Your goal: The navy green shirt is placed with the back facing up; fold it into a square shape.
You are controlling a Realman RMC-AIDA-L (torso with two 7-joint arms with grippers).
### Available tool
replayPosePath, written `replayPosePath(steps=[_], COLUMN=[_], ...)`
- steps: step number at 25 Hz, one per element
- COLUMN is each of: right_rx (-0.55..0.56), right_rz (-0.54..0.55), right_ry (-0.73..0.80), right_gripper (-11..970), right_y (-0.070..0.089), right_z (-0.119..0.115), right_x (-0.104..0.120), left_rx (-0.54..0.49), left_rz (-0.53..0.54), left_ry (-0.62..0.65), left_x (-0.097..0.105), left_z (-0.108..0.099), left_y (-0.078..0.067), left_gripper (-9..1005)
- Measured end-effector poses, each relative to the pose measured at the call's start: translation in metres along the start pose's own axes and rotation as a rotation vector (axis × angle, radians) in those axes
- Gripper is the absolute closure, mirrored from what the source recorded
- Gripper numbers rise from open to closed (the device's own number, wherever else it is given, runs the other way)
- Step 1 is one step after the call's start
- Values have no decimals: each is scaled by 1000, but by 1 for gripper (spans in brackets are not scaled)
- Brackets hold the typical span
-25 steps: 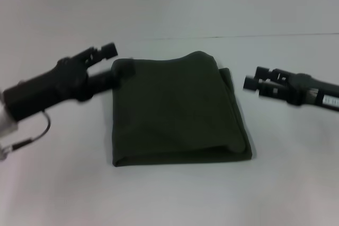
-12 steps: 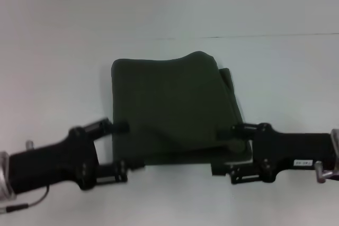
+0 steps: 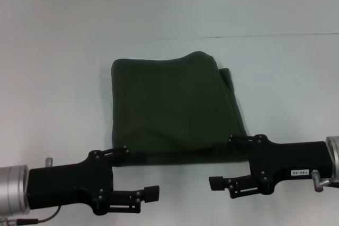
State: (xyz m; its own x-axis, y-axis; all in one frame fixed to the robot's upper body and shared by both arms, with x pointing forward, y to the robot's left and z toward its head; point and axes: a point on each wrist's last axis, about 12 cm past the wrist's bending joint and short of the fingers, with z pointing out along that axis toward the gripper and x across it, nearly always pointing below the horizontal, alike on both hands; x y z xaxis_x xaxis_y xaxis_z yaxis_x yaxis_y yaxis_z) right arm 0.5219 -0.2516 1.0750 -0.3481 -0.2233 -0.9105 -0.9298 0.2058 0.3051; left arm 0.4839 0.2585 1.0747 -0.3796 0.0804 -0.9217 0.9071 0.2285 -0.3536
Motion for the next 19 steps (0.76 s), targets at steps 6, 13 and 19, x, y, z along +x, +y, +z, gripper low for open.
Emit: replayPosePath(steps=[6, 13, 19], right_rx=[-6, -8, -10], right_rz=[-3, -6, -8], right_ry=[16, 17, 18], right_gripper=[43, 43, 43], right_y=[-1, -1, -1], right_z=[3, 4, 4], right_x=[0, -1, -2], left_rx=[3, 4, 4], left_rz=[-30, -33, -32], left_ry=[38, 41, 40], left_x=[3, 3, 2], left_z=[4, 5, 5], left_y=[3, 4, 4], left_gripper=[90, 91, 91])
